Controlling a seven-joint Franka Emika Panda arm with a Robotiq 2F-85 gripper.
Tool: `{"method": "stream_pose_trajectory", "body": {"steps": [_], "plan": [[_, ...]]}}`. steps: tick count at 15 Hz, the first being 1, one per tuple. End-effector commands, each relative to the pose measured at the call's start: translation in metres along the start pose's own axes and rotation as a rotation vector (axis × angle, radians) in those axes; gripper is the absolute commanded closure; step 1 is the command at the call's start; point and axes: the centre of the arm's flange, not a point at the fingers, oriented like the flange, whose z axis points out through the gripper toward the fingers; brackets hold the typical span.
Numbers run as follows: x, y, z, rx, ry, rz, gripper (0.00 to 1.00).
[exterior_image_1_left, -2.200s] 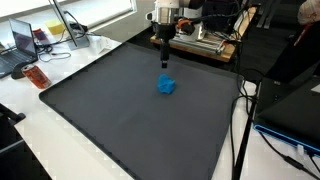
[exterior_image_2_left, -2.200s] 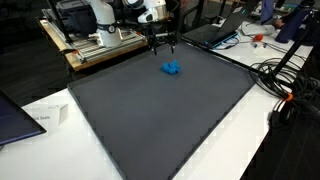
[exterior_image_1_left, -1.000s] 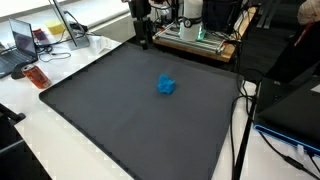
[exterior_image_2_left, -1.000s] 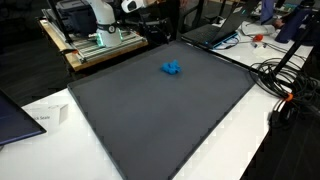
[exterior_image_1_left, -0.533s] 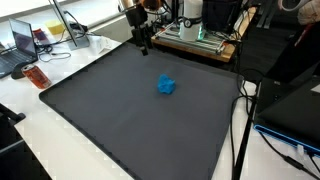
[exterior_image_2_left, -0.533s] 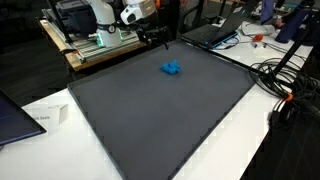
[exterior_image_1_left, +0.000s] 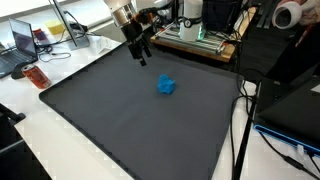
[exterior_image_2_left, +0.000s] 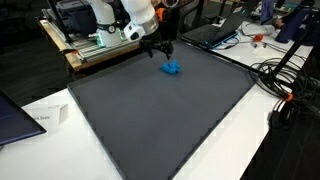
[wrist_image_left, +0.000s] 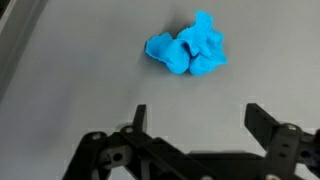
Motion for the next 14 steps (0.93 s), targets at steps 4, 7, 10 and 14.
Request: {"method": "stream_pose_trajectory", "body": {"steps": [4, 7, 10, 14], "plan": [[0.037, -0.013, 0.025, -0.018, -0.126, -0.017, 0.00], [0.048, -0.013, 0.035, -0.030, -0.173, -0.028, 0.00], [0.055, -0.016, 0.046, -0.054, -0.195, -0.046, 0.00], [0.056, -0.030, 0.057, -0.091, -0.190, -0.070, 0.00]]}}
